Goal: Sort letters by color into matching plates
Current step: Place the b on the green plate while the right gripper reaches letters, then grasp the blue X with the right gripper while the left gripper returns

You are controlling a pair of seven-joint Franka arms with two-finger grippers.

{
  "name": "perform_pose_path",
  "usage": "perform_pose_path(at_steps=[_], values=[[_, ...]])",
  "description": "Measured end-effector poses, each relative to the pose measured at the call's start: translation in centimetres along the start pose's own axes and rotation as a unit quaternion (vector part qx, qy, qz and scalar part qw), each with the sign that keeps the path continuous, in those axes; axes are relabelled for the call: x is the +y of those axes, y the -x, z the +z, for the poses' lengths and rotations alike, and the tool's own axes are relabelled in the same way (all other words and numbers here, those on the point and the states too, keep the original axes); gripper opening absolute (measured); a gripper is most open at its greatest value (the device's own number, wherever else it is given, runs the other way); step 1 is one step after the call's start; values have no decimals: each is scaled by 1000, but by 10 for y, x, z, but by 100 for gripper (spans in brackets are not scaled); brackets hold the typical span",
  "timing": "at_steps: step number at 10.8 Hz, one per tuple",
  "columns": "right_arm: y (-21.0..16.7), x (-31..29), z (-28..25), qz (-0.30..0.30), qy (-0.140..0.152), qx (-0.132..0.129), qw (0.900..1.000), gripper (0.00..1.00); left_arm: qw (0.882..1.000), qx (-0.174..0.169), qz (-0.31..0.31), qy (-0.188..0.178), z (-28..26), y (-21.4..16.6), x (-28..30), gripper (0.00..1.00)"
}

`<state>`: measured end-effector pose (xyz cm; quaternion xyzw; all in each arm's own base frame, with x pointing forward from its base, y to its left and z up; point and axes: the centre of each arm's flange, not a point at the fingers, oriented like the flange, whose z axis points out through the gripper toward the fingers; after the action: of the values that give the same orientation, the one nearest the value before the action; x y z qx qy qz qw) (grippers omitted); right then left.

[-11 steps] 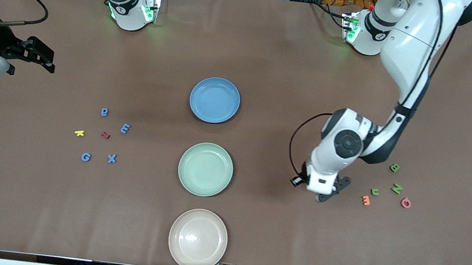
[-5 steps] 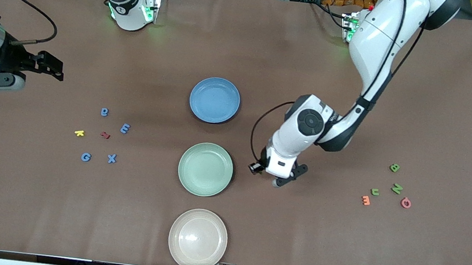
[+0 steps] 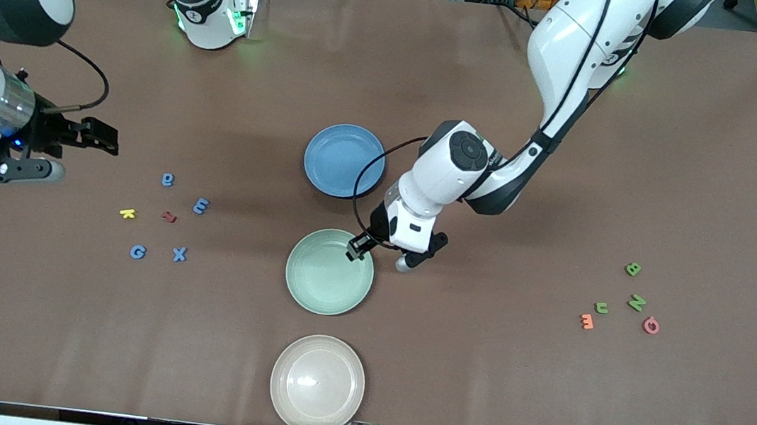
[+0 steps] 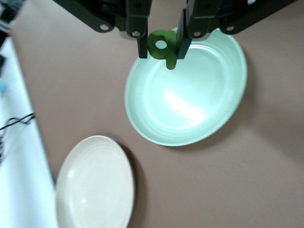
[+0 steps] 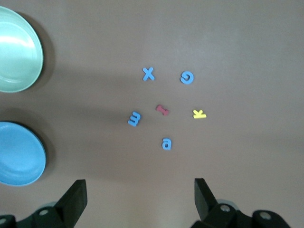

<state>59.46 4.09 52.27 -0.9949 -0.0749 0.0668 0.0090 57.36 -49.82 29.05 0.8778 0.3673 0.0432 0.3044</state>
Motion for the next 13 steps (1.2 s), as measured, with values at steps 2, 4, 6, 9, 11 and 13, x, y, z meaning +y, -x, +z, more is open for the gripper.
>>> perform_pose_path(at_steps=[2,4,6,9,11,13], values=[[-16,0,34,3,-9,22,1000,100,999,6,-31,44,0,-1,3,27],[-27,1,78,6,-9,35,999,100,998,3,-39,53,14,9,-4,27],[-35,1,104,5,-7,35,999,97,998,2,-38,58,25,14,-7,45],[-60,-15,153,-8,-6,48,999,95,997,13,-29,65,20,2,-1,85],[-76,-21,193,-13,-5,54,998,95,997,47,-38,48,15,-53,-8,100],[-86,-22,233,-17,-3,50,999,95,996,83,-22,-39,2,-112,-21,100]])
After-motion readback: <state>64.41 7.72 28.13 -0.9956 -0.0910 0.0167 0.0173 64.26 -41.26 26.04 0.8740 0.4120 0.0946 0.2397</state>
